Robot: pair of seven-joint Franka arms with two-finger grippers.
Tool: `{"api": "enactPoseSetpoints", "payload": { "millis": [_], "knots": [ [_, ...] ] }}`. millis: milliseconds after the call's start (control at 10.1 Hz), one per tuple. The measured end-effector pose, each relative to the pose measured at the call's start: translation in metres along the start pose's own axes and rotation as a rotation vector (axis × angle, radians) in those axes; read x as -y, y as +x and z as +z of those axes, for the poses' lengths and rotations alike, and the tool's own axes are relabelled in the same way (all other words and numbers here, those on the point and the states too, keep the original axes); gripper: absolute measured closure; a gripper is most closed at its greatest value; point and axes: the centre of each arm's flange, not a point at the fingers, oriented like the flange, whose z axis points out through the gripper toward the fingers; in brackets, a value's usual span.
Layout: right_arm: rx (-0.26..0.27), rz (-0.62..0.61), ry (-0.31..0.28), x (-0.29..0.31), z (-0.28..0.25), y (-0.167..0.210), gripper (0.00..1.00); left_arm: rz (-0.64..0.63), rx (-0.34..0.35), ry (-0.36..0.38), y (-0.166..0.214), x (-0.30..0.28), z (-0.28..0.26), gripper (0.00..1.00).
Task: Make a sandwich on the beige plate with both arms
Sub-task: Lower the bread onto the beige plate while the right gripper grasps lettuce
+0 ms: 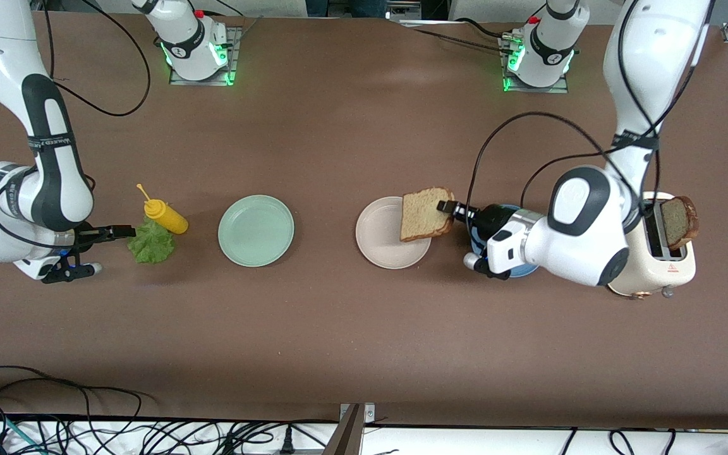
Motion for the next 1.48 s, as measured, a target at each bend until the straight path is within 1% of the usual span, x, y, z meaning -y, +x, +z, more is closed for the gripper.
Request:
{"api": "enactPoseSetpoints", "payload": {
  "millis": [99, 198, 495, 594, 693, 891, 990, 1188, 1286, 1385, 1484],
  "knots": [
    [-0.006, -0.015, -0.004, -0.001, 0.008, 0.000, 0.00, 0.040, 0.009, -0.051, 0.010, 0.024, 0.017, 0.90],
    [-0.008, -0.024, -0.005, -0.001, 0.013, 0.000, 0.00, 0.064, 0.011, -0.080, 0.018, 0.043, 0.032, 0.90],
    [-0.022, -0.029, -0.014, -0.002, 0.027, 0.006, 0.00, 0.100, -0.035, -0.076, 0.033, 0.073, 0.051, 0.90],
    [-0.026, -0.031, -0.016, -0.002, 0.029, 0.007, 0.00, 0.112, -0.045, -0.072, 0.038, 0.080, 0.060, 0.90],
    [-0.038, -0.035, -0.020, 0.000, 0.029, 0.009, 0.00, 0.130, -0.037, -0.076, 0.040, 0.086, 0.072, 0.90],
    [-0.052, -0.044, -0.022, 0.005, 0.031, 0.013, 0.00, 0.166, -0.033, -0.145, 0.042, 0.094, 0.096, 0.91],
    [-0.053, -0.035, -0.006, 0.005, 0.035, 0.014, 0.00, 0.179, -0.036, -0.165, 0.041, 0.098, 0.100, 0.91],
    [-0.052, -0.013, 0.030, 0.006, 0.045, 0.014, 0.00, 0.184, -0.035, -0.167, 0.041, 0.099, 0.101, 0.90],
    [-0.047, -0.011, 0.034, 0.006, 0.050, 0.015, 0.00, 0.193, -0.034, -0.168, 0.040, 0.100, 0.103, 0.81],
    [-0.044, -0.010, 0.035, 0.005, 0.052, 0.015, 0.01, 0.195, -0.032, -0.169, 0.039, 0.101, 0.104, 0.71],
    [-0.045, -0.012, 0.035, 0.005, 0.052, 0.015, 0.12, 0.196, -0.030, -0.169, 0.039, 0.102, 0.105, 0.52]
  ]
}}
